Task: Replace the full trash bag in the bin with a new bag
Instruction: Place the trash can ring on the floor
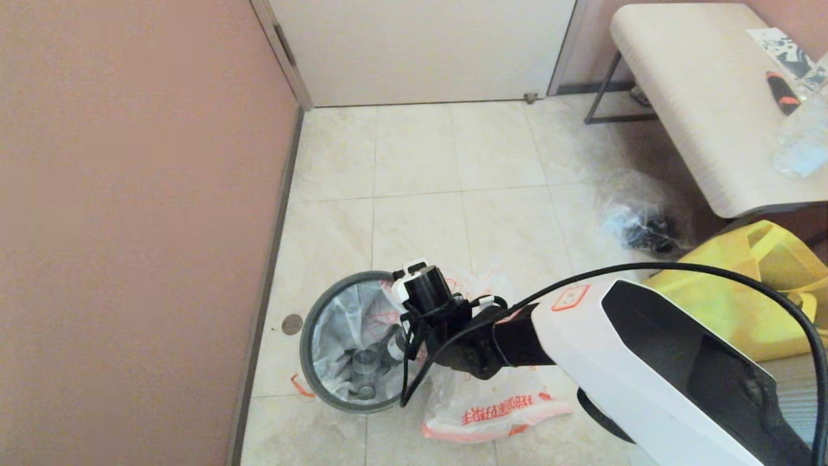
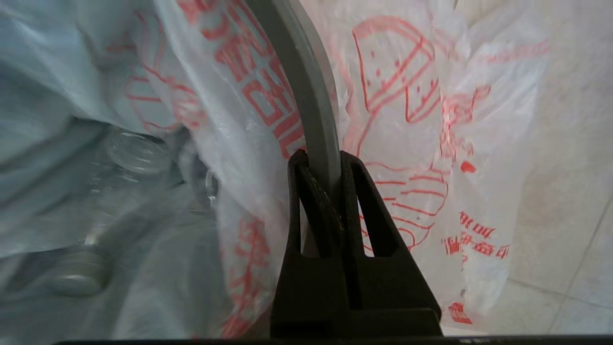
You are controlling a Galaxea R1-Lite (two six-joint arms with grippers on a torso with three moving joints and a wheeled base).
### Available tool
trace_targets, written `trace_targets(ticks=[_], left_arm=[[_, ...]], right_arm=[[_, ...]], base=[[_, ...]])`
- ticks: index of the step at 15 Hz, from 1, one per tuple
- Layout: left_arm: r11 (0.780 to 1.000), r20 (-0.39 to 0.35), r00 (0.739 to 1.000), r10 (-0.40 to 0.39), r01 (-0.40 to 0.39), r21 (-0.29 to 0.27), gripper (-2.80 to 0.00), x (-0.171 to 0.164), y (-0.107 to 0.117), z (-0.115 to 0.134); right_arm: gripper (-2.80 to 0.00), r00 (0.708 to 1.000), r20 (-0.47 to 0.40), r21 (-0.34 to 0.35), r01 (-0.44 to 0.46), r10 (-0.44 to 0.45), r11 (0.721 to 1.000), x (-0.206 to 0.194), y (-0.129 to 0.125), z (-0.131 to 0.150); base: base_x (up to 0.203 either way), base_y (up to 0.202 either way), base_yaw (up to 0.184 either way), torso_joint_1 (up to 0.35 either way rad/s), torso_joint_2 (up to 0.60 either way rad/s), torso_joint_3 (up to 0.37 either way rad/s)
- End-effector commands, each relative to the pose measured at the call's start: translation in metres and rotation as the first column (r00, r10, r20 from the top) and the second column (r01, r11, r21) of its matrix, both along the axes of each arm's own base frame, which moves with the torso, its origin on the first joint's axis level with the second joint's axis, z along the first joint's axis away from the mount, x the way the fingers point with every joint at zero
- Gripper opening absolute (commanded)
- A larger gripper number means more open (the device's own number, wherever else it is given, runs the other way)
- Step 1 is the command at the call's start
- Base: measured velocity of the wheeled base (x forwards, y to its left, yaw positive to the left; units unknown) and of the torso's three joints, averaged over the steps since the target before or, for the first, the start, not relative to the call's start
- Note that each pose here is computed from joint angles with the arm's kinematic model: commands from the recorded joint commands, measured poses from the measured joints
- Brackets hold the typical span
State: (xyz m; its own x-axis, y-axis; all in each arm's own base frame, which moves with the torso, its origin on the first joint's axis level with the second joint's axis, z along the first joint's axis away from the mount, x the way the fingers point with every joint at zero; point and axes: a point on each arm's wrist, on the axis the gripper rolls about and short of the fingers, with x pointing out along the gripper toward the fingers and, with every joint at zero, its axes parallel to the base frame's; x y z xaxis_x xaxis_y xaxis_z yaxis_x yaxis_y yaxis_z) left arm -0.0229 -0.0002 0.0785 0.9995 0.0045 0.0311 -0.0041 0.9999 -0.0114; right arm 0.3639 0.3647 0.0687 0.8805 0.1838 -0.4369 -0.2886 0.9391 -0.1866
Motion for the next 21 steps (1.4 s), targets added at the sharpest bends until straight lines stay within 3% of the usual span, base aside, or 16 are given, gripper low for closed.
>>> trace_targets(ticks=[1,6,10,13,17,21], left_arm=[[1.000,-0.011,1.000,0.000,0.000,0.001,-2.80,0.001,0.000,-0.003],[1.000,-0.011,1.000,0.000,0.000,0.001,-2.80,0.001,0.000,-0.003],[1.000,-0.011,1.000,0.000,0.000,0.001,-2.80,0.001,0.000,-0.003],[1.000,-0.011,1.000,0.000,0.000,-0.001,-2.80,0.001,0.000,-0.003],[1.000,-0.011,1.000,0.000,0.000,-0.001,-2.80,0.001,0.000,-0.003],[1.000,-0.011,1.000,0.000,0.000,-0.001,-2.80,0.001,0.000,-0.003]], right_arm=[[-2.80,1.000,0.029,0.030,-0.012,0.011,0.999,-0.008,0.002,0.023],[-2.80,0.997,0.047,0.058,-0.057,0.054,0.997,-0.035,0.006,0.054],[-2.80,0.998,0.001,0.008,-0.069,0.068,0.998,-0.065,-0.018,0.063],[-2.80,0.999,-0.007,-0.009,-0.046,0.046,0.999,-0.097,-0.065,0.093],[-2.80,0.993,-0.047,-0.079,0.104,-0.108,0.991,-0.123,-0.157,0.097],[-2.80,0.936,-0.133,-0.040,0.323,-0.325,0.946,-0.131,-0.235,0.080]], base=[[0.000,0.000,0.000,0.000,0.00,0.000],[0.000,0.000,0.000,0.000,0.00,0.000],[0.000,0.000,0.000,0.000,0.00,0.000],[0.000,0.000,0.000,0.000,0.00,0.000],[0.000,0.000,0.000,0.000,0.00,0.000],[0.000,0.000,0.000,0.000,0.00,0.000]])
